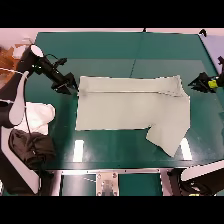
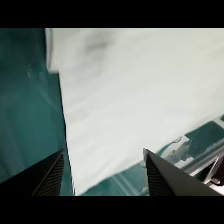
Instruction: Fold the shirts.
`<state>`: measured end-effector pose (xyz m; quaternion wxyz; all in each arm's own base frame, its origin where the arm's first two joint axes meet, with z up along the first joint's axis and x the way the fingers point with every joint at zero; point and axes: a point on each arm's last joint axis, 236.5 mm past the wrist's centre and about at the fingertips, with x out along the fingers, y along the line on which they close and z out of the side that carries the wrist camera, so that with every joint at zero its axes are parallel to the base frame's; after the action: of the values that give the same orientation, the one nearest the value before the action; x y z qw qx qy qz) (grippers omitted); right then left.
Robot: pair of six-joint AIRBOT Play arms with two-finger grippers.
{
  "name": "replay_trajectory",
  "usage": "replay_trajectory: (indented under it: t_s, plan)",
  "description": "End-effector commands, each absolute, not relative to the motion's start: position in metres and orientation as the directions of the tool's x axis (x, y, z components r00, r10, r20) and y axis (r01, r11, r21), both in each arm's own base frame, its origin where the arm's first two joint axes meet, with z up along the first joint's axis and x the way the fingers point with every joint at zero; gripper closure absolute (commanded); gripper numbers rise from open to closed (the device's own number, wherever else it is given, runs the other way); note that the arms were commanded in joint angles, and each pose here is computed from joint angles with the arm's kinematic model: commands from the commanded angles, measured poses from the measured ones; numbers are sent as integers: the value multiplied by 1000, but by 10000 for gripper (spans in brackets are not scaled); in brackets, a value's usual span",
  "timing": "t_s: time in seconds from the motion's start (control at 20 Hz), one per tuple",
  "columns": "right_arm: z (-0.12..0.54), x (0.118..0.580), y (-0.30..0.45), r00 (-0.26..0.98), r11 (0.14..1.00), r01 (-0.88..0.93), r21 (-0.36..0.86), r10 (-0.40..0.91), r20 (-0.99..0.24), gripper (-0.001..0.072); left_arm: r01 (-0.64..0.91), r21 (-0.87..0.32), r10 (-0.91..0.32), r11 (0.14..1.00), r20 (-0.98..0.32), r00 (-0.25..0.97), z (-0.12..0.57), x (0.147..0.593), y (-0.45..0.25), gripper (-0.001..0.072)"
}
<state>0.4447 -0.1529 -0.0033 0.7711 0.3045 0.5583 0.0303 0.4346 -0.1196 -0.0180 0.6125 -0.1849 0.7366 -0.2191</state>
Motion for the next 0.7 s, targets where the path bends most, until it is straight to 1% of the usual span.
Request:
replay_trajectory:
  t_s: [0.0, 0.1, 0.15, 0.25, 0.3, 0.35, 0.45, 0.5, 0.6, 0.65]
  plan:
    - [23, 390, -162, 407, 781, 370, 503, 351, -843, 359, 3, -524, -517, 852, -842, -153, 8, 406, -110, 141]
    - [20, 346, -172, 450, 744, 451, 493, 287, -845, 359, -15, -519, -516, 854, -845, -141, 2, 369, -110, 141]
    - [19, 329, -177, 494, 713, 499, 493, 233, -837, 359, -37, -515, -515, 857, -848, -126, -7, 346, -111, 141]
    - [18, 307, -180, 589, 637, 562, 527, 138, -796, 356, -101, -500, -506, 860, -861, -51, -34, 308, -111, 141]
    - [15, 300, -178, 609, 613, 579, 537, 112, -785, 312, -136, -510, -515, 849, -857, -3, -45, 294, -113, 141]
    - [9, 294, -173, 609, 604, 589, 537, 106, -786, 244, -181, -537, -538, 824, -841, 47, -55, 282, -119, 142]
    - [-4, 286, -161, 590, 590, 599, 542, 132, -796, 238, -247, -593, -591, 766, -802, 91, -73, 262, -133, 142]
    - [-9, 284, -158, 583, 583, 603, 544, 142, -800, 238, -273, -614, -614, 741, -783, 97, -82, 255, -141, 173]
    - [-13, 282, -155, 576, 579, 607, 545, 152, -803, 238, -290, -619, -617, 730, -779, 111, -99, 244, -155, 171]
    - [-13, 281, -154, 576, 578, 606, 546, 155, -803, 238, -269, -608, -598, 747, -791, 127, -105, 245, -161, 171]
